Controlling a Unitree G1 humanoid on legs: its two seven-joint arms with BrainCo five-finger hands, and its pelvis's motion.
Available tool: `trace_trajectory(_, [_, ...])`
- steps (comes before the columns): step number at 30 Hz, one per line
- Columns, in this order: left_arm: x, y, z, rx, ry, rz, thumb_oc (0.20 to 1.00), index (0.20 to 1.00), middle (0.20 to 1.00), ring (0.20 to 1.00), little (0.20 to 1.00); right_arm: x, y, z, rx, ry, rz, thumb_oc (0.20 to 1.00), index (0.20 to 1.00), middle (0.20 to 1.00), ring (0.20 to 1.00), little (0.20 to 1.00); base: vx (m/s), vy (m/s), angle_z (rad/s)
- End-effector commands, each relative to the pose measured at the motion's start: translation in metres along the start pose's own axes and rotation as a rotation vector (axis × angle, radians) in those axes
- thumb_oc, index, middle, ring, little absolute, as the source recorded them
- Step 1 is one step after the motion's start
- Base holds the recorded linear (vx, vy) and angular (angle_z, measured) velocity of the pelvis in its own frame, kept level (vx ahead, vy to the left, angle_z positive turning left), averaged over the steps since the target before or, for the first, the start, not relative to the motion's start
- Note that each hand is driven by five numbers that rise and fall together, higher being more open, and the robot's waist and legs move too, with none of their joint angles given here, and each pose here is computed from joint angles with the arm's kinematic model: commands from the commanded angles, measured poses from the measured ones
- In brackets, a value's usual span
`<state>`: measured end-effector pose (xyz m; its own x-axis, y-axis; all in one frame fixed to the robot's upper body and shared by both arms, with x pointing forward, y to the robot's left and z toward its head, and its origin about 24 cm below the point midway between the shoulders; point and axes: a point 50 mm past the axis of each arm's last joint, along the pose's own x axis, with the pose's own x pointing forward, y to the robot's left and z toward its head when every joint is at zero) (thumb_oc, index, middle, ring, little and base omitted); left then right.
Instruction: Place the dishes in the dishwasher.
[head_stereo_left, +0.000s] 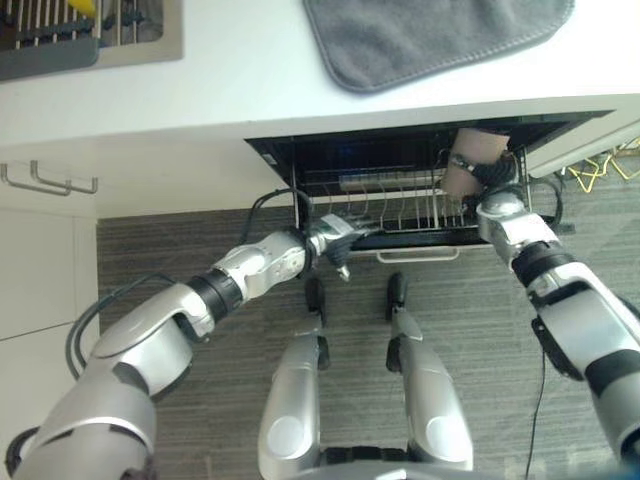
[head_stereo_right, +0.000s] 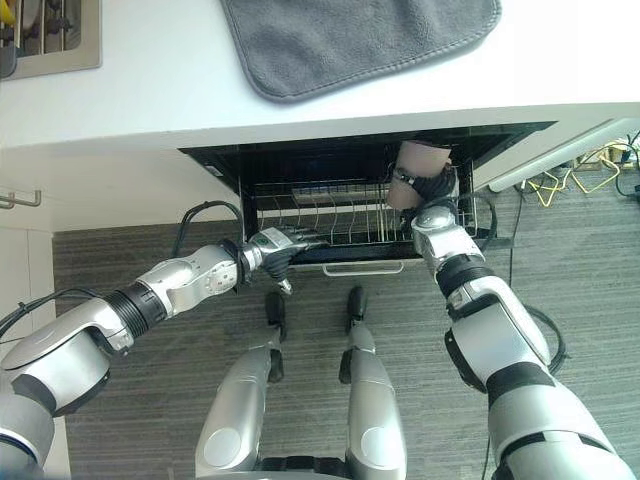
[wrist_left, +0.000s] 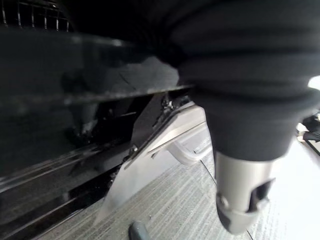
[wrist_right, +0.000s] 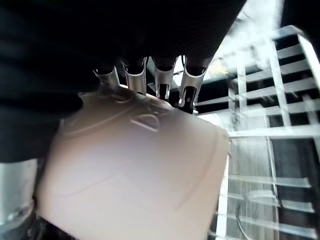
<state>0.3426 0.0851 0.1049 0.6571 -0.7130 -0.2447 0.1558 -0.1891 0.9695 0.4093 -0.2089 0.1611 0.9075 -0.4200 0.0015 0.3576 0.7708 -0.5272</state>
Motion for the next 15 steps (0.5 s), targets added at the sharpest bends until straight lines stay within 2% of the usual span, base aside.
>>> trace_trajectory(1, [-0.010, -0.038, -0.001, 0.066, -0.015, -0.148, 1.000, 1.000, 1.000, 1.000, 1.000, 0.010, -0.041, 0.060, -0.072, -0.150, -0.096, 0.200, 0.200, 0.200, 0.200, 0.200, 0.00, 0.000, 0.00])
trace_trajectory(6, [-0.014, -0.038, -0.004, 0.099, -0.028, -0.174, 1.000, 1.000, 1.000, 1.000, 1.000, 0.013, -0.036, 0.065, -0.358, -0.110, 0.011, 0.200, 0.200, 0.200, 0.200, 0.200, 0.01, -0.024, 0.01])
trace_trajectory(10, [-0.012, -0.036, -0.005, 0.121, -0.037, -0.176, 1.000, 1.000, 1.000, 1.000, 1.000, 0.012, -0.028, 0.069, -0.376, -0.082, 0.048, 0.200, 0.200, 0.200, 0.200, 0.200, 0.02, -0.015, 0.08])
trace_trajectory(15, [-0.014, -0.029, -0.005, 0.159, -0.045, -0.184, 1.000, 1.000, 1.000, 1.000, 1.000, 0.015, -0.032, 0.064, -0.265, -0.030, 0.041, 0.200, 0.200, 0.200, 0.200, 0.200, 0.00, -0.003, 0.03])
